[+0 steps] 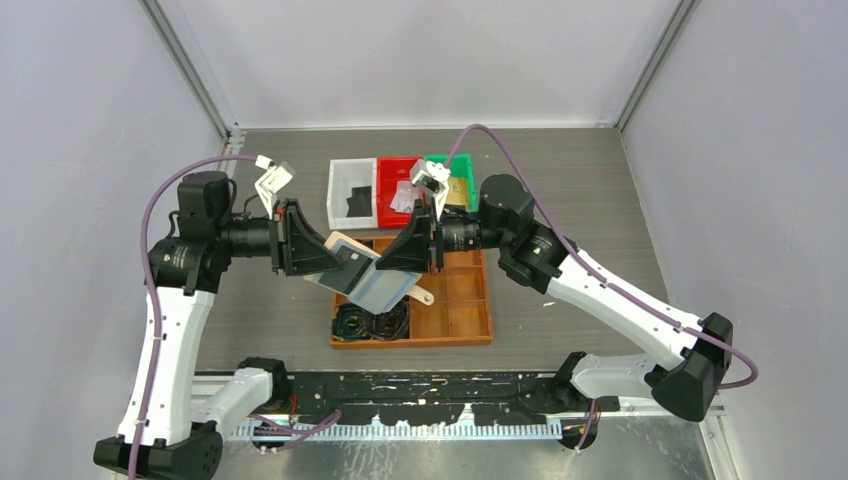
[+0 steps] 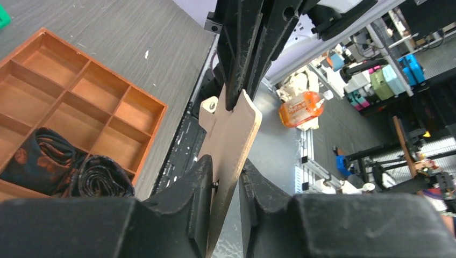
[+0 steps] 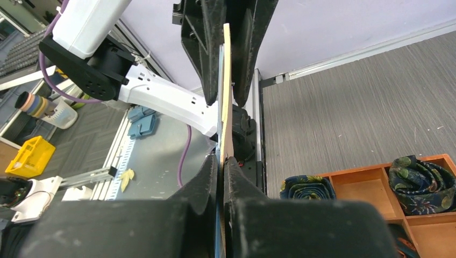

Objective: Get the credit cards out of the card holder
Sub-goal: Remove the credit card from the card holder.

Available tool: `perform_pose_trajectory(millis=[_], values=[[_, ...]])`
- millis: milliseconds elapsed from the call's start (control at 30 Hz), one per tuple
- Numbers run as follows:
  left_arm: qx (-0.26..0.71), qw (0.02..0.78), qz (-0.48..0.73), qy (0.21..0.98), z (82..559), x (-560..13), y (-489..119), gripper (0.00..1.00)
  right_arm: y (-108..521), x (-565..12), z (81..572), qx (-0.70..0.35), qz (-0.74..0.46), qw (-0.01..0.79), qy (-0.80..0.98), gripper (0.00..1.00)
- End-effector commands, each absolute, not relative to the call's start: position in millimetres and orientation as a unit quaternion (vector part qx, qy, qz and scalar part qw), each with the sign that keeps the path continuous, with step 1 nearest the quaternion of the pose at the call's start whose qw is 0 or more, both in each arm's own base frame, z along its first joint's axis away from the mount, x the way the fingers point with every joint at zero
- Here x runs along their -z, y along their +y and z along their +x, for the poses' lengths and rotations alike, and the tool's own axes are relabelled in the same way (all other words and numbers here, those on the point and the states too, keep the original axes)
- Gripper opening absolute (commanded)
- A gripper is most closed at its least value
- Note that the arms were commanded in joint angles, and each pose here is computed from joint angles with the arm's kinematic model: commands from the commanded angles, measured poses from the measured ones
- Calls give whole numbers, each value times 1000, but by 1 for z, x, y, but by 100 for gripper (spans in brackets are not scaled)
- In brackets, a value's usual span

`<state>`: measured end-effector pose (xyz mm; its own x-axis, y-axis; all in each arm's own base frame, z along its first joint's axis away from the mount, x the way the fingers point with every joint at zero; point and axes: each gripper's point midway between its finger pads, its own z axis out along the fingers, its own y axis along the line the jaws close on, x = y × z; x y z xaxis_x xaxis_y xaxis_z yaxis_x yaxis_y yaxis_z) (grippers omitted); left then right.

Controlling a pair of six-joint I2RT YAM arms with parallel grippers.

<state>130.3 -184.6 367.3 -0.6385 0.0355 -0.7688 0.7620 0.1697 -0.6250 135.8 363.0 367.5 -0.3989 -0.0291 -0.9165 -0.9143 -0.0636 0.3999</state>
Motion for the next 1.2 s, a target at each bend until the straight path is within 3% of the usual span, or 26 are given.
perform_pose_trajectory(millis=[0,300,333,367,500,567,733,933,1167], values=[[588,332,298,674,131,-380,-185,22,356,-402,125,-622,-417,396,530,1],[566,354,282,689,140,-374,-183,0,360,-408,130,-630,-407,396,530,3],[560,358,277,694,142,-372,-183,0,360,-408,134,-630,-400,398,534,9],[553,363,271,699,146,-371,-182,0,360,-408,140,-628,-389,401,541,25],[518,385,229,728,165,-360,-177,0,350,-414,176,-615,-318,434,577,59],[491,397,200,749,177,-351,-171,0,339,-423,195,-608,-264,459,591,66],[454,408,155,777,197,-342,-162,0,321,-439,208,-624,-182,479,590,66],[473,410,131,768,202,-353,-164,0,347,-429,179,-741,-156,352,549,59],[501,411,118,752,201,-372,-169,0,374,-400,169,-771,-142,285,551,58]])
